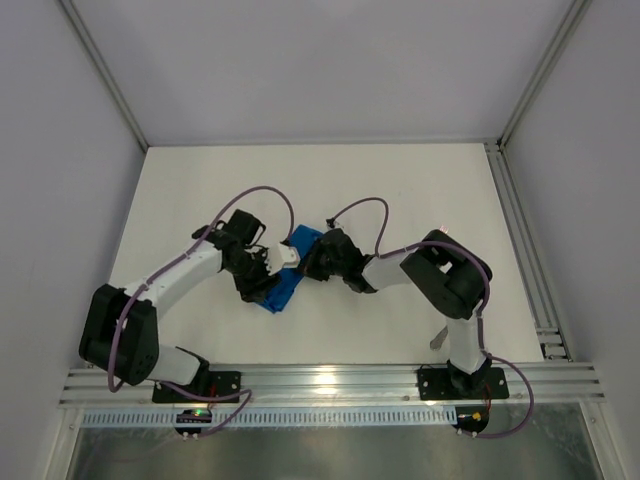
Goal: Fold the napkin into a case and place the utensils inside
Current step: Move the smaller rectangle-folded napkin to the center of the board.
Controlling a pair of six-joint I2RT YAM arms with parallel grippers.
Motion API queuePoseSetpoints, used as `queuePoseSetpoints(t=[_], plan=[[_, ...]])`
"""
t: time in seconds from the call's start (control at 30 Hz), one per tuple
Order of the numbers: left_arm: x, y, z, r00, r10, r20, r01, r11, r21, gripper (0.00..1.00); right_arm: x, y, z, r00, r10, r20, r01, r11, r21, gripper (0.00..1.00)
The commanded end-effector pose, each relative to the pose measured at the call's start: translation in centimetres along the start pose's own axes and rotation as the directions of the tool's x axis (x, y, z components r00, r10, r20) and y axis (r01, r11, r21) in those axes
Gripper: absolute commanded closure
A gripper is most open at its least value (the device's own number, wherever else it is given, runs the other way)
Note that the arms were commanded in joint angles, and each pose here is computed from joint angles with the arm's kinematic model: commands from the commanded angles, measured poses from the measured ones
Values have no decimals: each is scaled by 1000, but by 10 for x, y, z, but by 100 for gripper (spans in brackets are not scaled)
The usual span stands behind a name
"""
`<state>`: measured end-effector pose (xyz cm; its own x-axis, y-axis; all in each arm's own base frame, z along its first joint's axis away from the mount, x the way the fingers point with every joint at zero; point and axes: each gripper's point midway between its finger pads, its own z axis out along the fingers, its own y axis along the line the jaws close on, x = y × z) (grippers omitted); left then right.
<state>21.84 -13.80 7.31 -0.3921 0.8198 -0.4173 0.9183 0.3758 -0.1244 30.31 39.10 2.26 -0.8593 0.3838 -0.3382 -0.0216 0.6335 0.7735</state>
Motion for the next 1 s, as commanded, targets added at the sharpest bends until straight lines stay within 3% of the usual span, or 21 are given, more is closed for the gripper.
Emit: queuePoseSetpoints(t=[0.0,0.07,0.17,0.2,0.43,0.53,0.67,0.97], plan=[[-22,11,2,966,257,43,-250,961,-120,47,-5,-1,3,1000,-8,20,8,1000,-4,96],[-19,5,6,955,295,33,-290,951,-104,46,-6,-1,3,1000,-9,20,9,1000,0,96],[-14,5,12,947,322,11,-320,942,-105,34,-7,-1,2,1000,-15,26,15,1000,5,96],[-14,6,14,938,346,6,-343,933,-112,27,-8,-2,2,999,-16,27,16,1000,8,96],[-6,4,37,911,412,-37,-413,905,-105,30,-9,-3,2,999,-28,27,27,999,22,96],[-7,-5,40,920,392,-6,-392,918,-65,39,-9,-3,1,999,-28,29,27,999,27,96],[-10,-9,38,935,355,0,-354,934,-45,70,-10,-3,0,999,-27,32,26,999,26,96],[-6,-7,40,952,306,-32,-307,951,-37,100,-8,-4,-1,999,-27,31,26,999,24,96]])
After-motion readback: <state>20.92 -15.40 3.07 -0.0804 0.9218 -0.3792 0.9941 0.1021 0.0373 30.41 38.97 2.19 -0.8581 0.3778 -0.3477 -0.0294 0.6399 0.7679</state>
